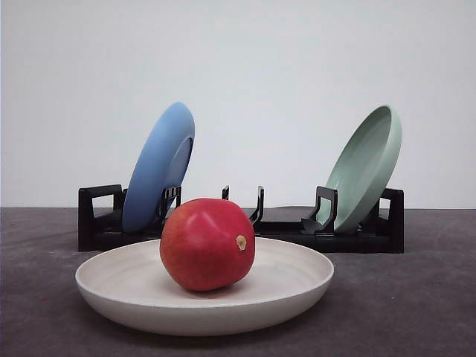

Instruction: Place pomegranate in white plate

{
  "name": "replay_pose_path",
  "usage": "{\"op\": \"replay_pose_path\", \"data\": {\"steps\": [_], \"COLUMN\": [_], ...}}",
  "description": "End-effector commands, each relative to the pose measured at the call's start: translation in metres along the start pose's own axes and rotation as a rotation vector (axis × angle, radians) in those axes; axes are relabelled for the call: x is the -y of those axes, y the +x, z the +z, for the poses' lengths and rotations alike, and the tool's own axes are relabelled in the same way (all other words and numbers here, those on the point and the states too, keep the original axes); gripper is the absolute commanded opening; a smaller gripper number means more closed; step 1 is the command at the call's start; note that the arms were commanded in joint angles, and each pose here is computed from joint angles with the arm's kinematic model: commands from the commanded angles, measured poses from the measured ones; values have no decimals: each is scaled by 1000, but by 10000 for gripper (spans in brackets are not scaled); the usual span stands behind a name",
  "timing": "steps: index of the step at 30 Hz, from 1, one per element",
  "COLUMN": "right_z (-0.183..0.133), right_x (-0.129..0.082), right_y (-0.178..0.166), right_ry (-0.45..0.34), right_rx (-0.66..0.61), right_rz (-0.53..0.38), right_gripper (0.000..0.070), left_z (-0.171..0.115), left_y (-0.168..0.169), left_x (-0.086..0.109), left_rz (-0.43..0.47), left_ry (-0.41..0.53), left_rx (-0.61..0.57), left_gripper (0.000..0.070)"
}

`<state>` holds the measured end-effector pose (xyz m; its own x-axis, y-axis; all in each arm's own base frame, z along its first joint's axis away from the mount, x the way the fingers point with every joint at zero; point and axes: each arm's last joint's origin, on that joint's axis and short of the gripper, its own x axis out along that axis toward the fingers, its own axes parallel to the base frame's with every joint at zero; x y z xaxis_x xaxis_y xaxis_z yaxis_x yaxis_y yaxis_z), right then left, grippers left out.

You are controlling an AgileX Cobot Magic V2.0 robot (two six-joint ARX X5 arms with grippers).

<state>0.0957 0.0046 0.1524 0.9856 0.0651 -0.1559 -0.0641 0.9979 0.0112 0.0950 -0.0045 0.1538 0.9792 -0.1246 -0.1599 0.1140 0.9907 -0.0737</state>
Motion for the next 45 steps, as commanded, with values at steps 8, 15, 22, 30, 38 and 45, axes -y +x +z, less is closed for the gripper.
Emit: {"op": "replay_pose_path", "data": {"steps": [8, 15, 22, 30, 38, 45], "right_z": [-1, -1, -1, -1, -1, -1], "right_x": [0, 0, 0, 0, 0, 0], "right_y": [1, 1, 1, 1, 1, 1], "right_ry": [11, 11, 11, 11, 11, 11], "right_rx": [6, 6, 6, 6, 6, 6], "right_rz": [1, 1, 1, 1, 1, 1], "right_gripper": [39, 39, 39, 39, 39, 39], "left_z": [-4, -4, -4, -4, -4, -4], "left_y": [1, 1, 1, 1, 1, 1], "left_x": [0, 0, 0, 0, 0, 0], "left_rz": [0, 0, 0, 0, 1, 0], "left_ry": [-9, -9, -9, -9, -9, -9], "left_rx": [-12, -12, -12, -12, -12, -11], "left_gripper": [0, 0, 0, 0, 0, 0]}}
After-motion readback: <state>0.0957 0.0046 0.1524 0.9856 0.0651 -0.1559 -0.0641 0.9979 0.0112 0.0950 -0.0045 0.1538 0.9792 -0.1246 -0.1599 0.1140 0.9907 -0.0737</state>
